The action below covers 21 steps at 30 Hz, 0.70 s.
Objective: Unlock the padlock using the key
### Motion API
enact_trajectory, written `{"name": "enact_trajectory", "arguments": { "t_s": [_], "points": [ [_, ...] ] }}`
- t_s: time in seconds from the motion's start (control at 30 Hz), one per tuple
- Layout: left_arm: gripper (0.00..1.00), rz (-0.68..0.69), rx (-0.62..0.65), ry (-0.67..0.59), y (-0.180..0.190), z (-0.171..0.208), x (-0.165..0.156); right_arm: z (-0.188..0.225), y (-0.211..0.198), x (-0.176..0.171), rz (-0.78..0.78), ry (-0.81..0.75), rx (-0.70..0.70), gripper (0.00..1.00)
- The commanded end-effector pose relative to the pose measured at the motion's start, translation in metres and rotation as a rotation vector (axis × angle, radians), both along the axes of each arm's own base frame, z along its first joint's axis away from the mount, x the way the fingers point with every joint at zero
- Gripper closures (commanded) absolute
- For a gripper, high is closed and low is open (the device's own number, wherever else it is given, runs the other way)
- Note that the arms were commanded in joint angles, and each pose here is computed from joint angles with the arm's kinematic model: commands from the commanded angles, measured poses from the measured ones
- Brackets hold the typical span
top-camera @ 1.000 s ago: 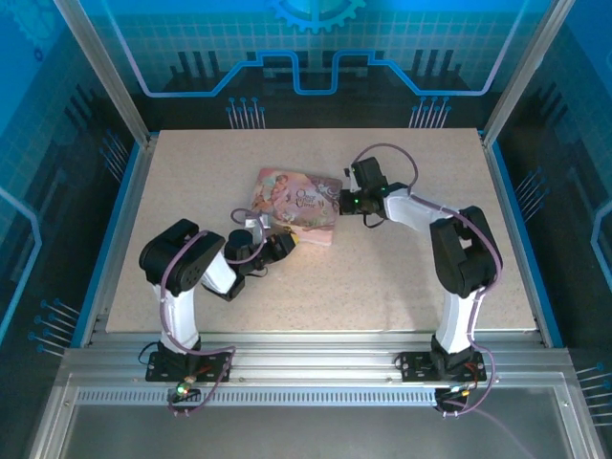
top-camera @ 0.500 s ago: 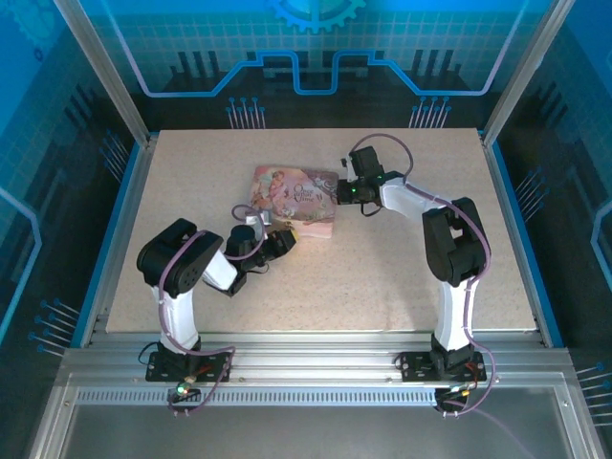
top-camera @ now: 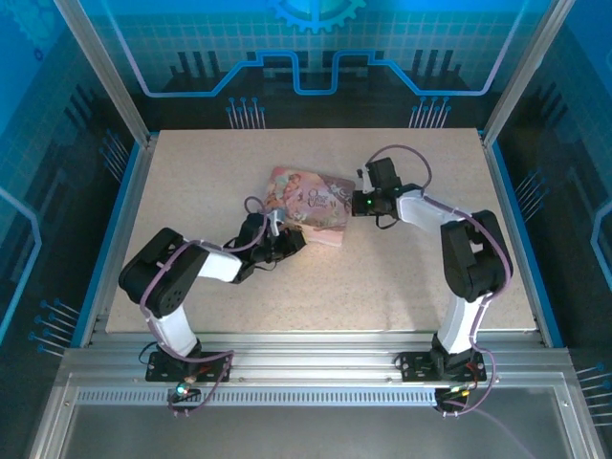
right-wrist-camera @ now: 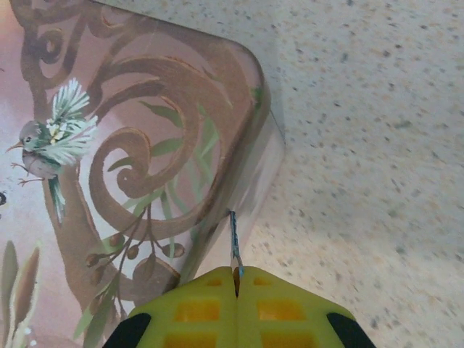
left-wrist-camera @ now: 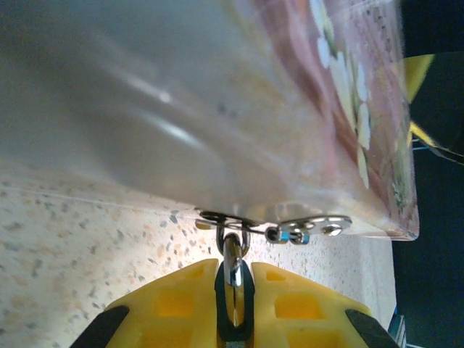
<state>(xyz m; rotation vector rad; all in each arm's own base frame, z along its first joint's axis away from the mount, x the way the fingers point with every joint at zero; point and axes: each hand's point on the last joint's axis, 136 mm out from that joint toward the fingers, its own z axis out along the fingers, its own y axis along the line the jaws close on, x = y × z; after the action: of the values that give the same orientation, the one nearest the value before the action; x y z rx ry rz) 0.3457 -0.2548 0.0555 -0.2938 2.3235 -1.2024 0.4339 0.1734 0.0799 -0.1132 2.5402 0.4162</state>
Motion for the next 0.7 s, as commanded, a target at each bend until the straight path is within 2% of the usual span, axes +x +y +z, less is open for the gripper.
{"name": "enact_trajectory", "arguments": {
  "t_s": [0.0, 0.23, 0.4, 0.67],
  "points": [
    [0.90, -0.122, 0.032, 0.062, -0.025, 0.010, -0.022, 0.027, 0.003, -0.004, 0.024, -0.057, 0.056, 1.00],
    [0.88, -0.102, 0.032, 0.117, -0.031, 0.017, -0.023, 0.034, -0.014, -0.018, 0.002, -0.044, 0.030, 1.00],
    [0.87, -0.075, 0.016, 0.103, -0.031, 0.020, -0.016, 0.044, -0.023, -0.037, -0.011, -0.063, 0.046, 1.00],
    [0.86, -0.049, -0.038, 0.081, -0.043, 0.030, -0.008, 0.084, -0.012, -0.075, 0.081, -0.145, 0.248, 1.00]
  ]
}}
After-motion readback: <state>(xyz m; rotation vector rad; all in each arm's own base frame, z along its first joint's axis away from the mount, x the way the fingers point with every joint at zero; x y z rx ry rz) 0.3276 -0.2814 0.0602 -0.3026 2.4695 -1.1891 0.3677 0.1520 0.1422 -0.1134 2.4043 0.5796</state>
